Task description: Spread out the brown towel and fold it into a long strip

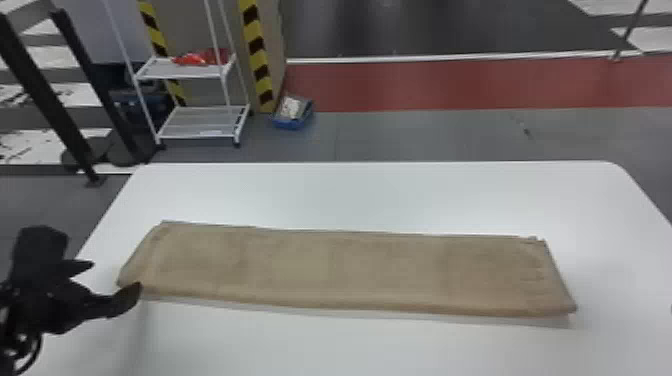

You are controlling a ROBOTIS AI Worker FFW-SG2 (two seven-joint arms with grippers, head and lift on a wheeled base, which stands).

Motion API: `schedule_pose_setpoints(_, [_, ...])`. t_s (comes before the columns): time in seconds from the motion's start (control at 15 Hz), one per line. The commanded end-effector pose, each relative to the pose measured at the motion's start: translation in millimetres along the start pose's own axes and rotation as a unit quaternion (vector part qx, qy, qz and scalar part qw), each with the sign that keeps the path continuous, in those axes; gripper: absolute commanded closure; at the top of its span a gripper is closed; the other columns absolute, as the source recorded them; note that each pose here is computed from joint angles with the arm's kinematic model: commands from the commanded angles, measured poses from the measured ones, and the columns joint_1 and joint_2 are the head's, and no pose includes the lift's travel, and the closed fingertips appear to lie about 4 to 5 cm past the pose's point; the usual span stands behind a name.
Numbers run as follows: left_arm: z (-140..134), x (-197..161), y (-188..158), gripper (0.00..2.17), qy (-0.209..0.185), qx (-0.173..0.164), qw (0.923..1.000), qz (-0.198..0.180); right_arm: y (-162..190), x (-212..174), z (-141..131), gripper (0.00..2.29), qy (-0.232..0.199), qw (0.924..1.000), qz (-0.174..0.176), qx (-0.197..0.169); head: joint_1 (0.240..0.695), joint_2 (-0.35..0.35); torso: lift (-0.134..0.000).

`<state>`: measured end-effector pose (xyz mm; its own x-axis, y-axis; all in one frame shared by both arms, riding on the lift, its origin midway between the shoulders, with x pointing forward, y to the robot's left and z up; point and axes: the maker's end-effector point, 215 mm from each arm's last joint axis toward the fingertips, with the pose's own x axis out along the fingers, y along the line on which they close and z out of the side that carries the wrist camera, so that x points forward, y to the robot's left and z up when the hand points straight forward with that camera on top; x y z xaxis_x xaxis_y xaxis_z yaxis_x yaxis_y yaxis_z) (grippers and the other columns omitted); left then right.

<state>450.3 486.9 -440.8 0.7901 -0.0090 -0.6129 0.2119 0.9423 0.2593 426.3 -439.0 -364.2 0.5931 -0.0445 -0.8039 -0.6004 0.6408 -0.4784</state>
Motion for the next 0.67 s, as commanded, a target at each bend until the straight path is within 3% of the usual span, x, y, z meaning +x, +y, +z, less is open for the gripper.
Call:
schedule_pose_setpoints(0.0, [18, -30, 1, 0.04, -0.033, -0.007, 0.9993, 0.016, -5, 0, 3, 0.13, -0.012, 0.9996, -0.007, 0.026, 0.695, 0.065, -0.123])
schedule_pose_setpoints(0.07, [32, -47, 6, 0.04, -0.062, -0.030, 0.9974, 0.021, -9, -2, 5, 0.13, -0.030, 0.9964, -0.014, 0.079, 0.695, 0.060, -0.123])
schedule_pose_setpoints(0.2, [46, -67, -1, 0.04, -0.093, -0.074, 0.9928, 0.008, -10, -10, 28, 0.12, -0.089, 0.9848, -0.017, 0.149, 0.695, 0.048, -0.123])
schedule_pose_setpoints(0.33, [65, -78, -24, 0.04, -0.131, -0.112, 0.9850, -0.007, 2, -15, 46, 0.12, -0.134, 0.9565, -0.010, 0.259, 0.695, 0.051, -0.123])
schedule_pose_setpoints(0.47, [71, -71, -48, 0.05, -0.152, -0.160, 0.9754, -0.016, 14, -19, 70, 0.12, -0.171, 0.9327, -0.022, 0.317, 0.695, 0.049, -0.123])
schedule_pose_setpoints(0.53, [71, -67, -51, 0.05, -0.156, -0.173, 0.9723, -0.015, 26, -14, 75, 0.12, -0.176, 0.9236, -0.026, 0.339, 0.695, 0.047, -0.123])
schedule_pose_setpoints(0.6, [71, -60, -53, 0.06, -0.161, -0.188, 0.9688, -0.008, 39, -9, 77, 0.12, -0.175, 0.9195, -0.027, 0.351, 0.695, 0.050, -0.123])
